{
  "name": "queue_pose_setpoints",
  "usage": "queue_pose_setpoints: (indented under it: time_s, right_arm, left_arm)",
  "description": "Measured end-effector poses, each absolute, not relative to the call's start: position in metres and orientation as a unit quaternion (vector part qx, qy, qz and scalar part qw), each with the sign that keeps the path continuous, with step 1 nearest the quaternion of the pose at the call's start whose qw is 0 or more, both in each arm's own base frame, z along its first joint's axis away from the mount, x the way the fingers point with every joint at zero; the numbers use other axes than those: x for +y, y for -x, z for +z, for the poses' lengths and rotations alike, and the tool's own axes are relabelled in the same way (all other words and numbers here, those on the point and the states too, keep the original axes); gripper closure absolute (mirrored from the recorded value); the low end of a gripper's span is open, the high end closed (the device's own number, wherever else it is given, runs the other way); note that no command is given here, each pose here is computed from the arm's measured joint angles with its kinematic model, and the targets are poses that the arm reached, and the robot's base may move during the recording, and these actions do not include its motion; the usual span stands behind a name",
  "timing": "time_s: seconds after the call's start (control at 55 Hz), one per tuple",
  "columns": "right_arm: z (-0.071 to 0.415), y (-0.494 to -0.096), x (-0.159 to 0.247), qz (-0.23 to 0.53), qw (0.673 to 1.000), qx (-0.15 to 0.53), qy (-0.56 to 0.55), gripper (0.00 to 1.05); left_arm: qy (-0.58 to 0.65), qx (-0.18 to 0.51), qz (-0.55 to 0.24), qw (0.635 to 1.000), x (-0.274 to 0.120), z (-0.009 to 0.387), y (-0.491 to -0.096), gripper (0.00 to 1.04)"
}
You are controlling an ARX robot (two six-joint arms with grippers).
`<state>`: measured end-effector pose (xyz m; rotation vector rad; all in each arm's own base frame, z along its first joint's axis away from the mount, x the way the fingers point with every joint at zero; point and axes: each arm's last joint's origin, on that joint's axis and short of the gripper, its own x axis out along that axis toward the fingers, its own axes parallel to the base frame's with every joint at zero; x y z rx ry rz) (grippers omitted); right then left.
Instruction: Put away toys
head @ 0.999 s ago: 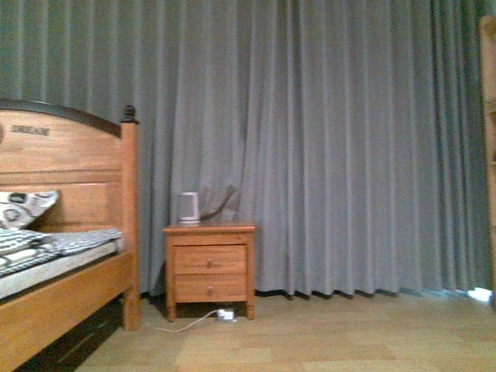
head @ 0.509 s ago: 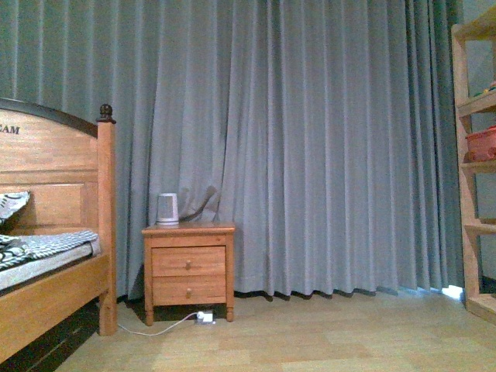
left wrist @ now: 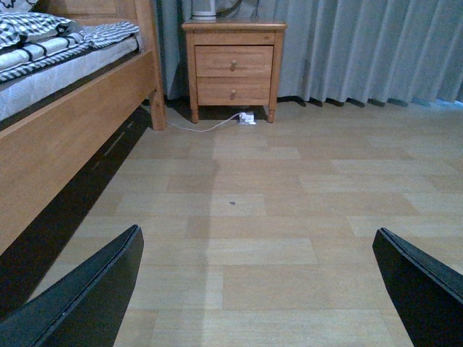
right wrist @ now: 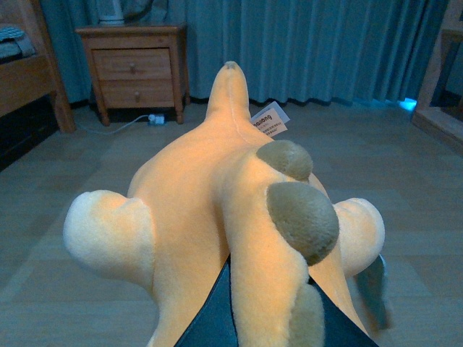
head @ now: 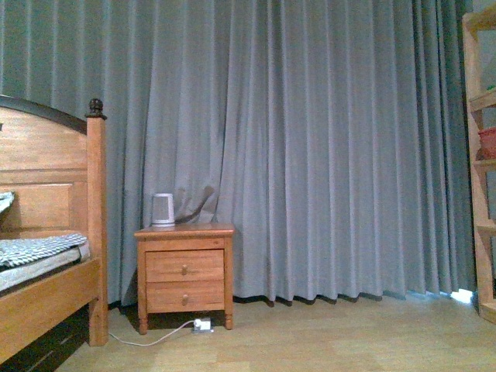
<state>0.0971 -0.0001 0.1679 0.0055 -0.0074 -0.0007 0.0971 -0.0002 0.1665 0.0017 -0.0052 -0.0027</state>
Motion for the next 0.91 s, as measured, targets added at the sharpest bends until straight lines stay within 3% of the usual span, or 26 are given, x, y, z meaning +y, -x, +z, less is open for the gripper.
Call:
queue_pose_setpoints:
  time_s: [0.909]
  right_arm:
    - [0.1679,-0.0971,-0.0001,0.0,1.0,-0.004,-0.003,0.98]
  left_arm:
    - [-0.001,-0.002,-0.002,1.0,-0.0002,0.1664,-0.0971,0.06]
